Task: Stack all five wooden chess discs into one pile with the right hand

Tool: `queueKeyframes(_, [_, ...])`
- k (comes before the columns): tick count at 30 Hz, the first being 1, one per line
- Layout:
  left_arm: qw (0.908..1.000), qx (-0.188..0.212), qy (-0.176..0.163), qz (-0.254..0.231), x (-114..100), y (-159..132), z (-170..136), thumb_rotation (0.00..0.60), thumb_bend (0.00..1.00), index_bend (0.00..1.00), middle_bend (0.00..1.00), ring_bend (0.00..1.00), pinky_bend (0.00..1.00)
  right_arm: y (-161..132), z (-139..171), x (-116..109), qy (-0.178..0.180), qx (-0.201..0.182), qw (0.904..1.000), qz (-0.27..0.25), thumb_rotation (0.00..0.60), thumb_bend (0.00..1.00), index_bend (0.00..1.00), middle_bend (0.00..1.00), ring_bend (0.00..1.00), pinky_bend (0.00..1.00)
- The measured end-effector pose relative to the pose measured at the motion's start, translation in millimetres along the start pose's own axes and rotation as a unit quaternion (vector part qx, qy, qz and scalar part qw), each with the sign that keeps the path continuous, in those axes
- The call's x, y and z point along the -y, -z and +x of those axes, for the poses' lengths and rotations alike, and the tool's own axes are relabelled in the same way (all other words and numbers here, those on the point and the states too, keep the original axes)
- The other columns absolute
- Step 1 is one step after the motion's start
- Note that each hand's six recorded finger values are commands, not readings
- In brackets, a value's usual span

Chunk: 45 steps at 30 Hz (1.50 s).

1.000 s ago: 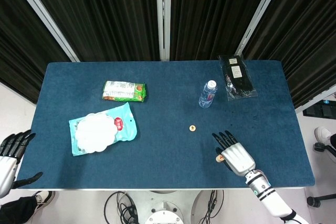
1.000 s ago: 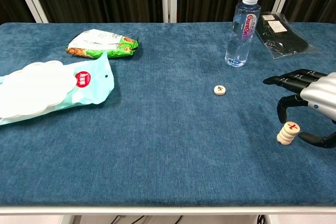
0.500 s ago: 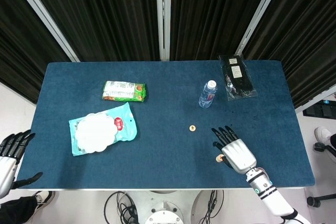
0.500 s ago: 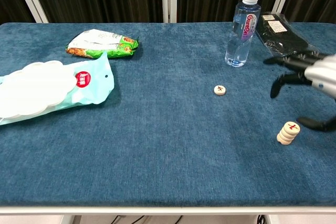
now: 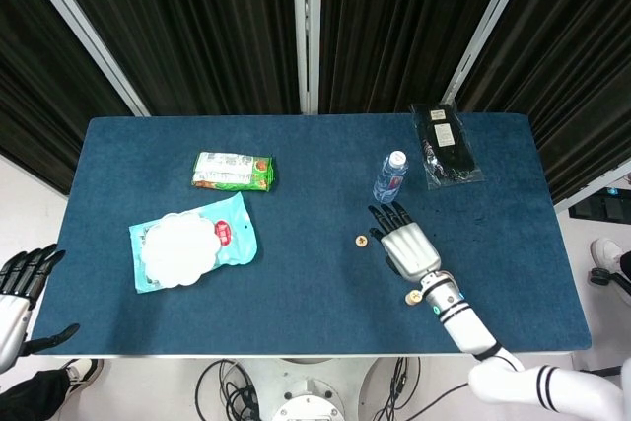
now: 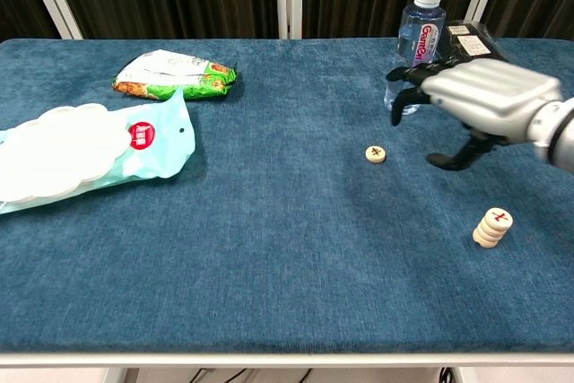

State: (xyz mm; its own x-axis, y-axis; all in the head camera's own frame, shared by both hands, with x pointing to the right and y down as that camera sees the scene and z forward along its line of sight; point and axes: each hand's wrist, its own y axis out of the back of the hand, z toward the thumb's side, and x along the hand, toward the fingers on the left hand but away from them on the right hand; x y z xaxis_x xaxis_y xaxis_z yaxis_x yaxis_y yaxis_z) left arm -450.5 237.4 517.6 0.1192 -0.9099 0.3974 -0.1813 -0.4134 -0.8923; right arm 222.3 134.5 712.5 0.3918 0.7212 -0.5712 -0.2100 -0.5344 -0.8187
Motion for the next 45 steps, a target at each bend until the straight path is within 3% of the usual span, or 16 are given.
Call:
queueKeyframes(6, [1.0,-0.002,-0.001,-0.002,-1.0,2.1,0.1,0.6,0.0,0.07,0.01,0.0,0.0,-17.7,-36.1,12.0,-0.014,0.015,0.9997,0.011,0.6,0.27,0.28,0.0,0.0,0.0])
queueKeyframes(12, [1.0,-0.004,-0.001,-0.004,-1.8,4.4,0.2,0.6,0.0,0.07,0.01,0.0,0.0,-26.9,-48.5,15.7,-0.017,0.014,0.9997,0.01,0.6,0.27,0.31,0.0,0.0,0.0])
queueKeyframes(35, [1.0,-0.007,-0.001,-0.005,-2.0,6.6,0.7,0.6,0.0,0.07,0.01,0.0,0.0,-26.8,-49.8,21.9,-0.021,0.017,0.9995,0.017,0.6,0.29,0.47,0.01,0.0,0.0])
queueKeyframes(45, [1.0,-0.007,0.0,-0.004,-1.5,7.5,1.3,0.6,0.0,0.07,0.01,0.0,0.0,-24.2,-39.8,7.5,0.0,0.01,0.9998,0.017,0.6,0.29,0.51,0.02,0.0,0.0])
